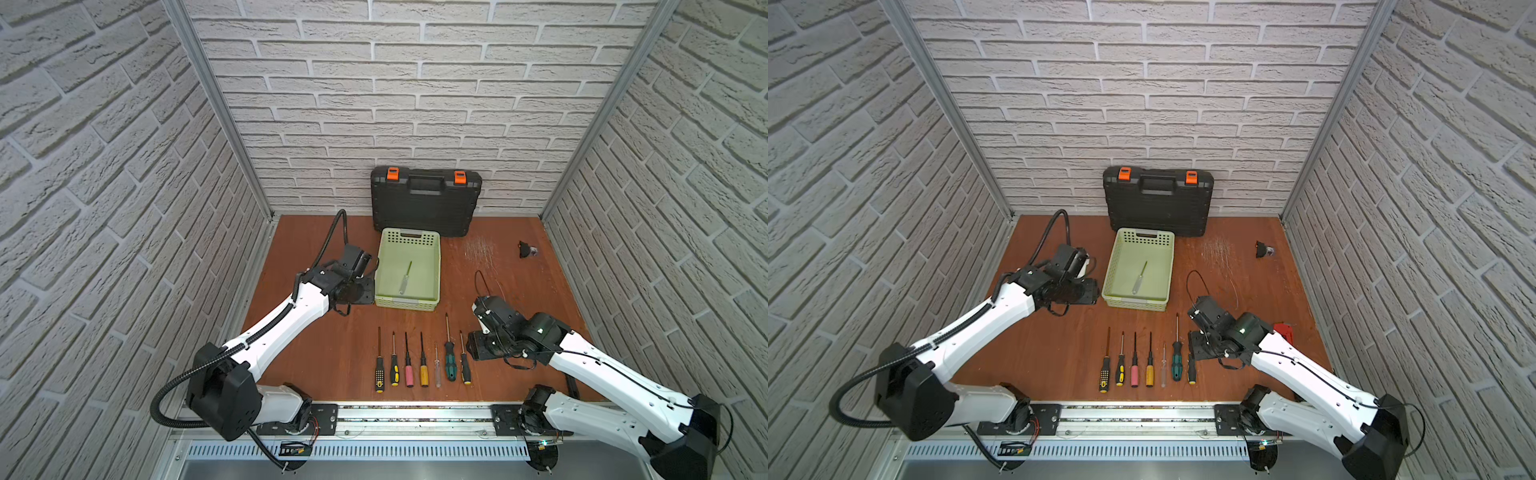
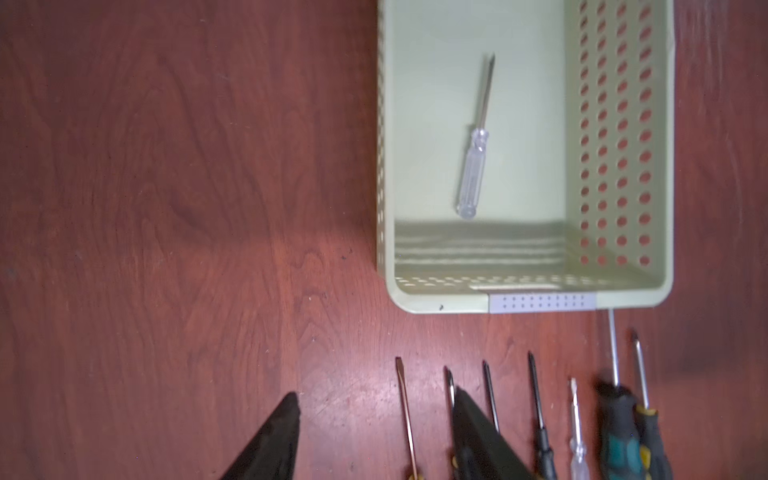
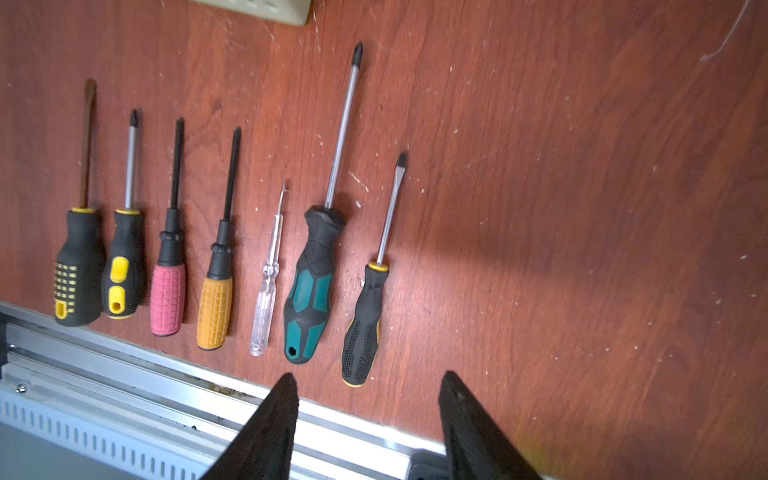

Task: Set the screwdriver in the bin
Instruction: 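Lower the right gripper onto the yellow-black screwdriver handle and close it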

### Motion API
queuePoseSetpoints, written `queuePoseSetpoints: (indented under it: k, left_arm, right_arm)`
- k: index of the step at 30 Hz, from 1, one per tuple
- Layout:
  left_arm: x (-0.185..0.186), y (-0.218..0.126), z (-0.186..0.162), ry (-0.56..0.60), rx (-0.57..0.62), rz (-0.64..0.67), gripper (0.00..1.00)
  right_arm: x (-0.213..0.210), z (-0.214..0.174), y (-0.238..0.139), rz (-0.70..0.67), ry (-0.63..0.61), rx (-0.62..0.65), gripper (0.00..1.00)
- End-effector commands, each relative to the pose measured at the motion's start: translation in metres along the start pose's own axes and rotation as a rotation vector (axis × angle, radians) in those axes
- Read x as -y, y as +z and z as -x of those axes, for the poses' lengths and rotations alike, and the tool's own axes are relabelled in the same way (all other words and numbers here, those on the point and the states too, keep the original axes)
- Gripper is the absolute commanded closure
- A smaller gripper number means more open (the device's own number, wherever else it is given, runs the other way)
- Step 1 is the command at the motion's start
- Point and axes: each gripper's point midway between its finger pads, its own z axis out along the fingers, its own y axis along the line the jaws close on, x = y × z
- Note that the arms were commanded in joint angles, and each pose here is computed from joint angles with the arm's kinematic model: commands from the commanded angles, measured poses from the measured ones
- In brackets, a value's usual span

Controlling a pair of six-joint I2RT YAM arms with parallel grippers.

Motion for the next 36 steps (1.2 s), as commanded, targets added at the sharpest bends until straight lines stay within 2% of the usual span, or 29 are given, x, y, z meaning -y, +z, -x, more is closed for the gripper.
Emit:
queuePoseSetpoints:
  k: [1, 7, 19, 36]
  left_arm:
    - [-0.013, -0.004, 0.012, -0.061, 0.118, 0.047, 0.38]
    - [-0.024, 0.001, -0.002, -0.056, 0.091, 0.084, 0.38]
    - [-0.033, 0.006, -0.013, -0.057, 0.077, 0.118, 0.38]
    - [-0.044, -0.003, -0.008, -0.034, 0.104, 0.178, 0.38]
  right_arm:
    - [-0.007, -0.010, 0.011, -0.013, 0.006, -0.052, 0.45]
    - [-0.015, -0.019, 0.037, -0.006, 0.023, -0.112, 0.50]
    - [-0.011, -0.044, 0.065, -0.036, 0.042, -0.188, 0.50]
    - [-0.002, -0.045, 0.091, -0.115, 0.034, -0.195, 0.53]
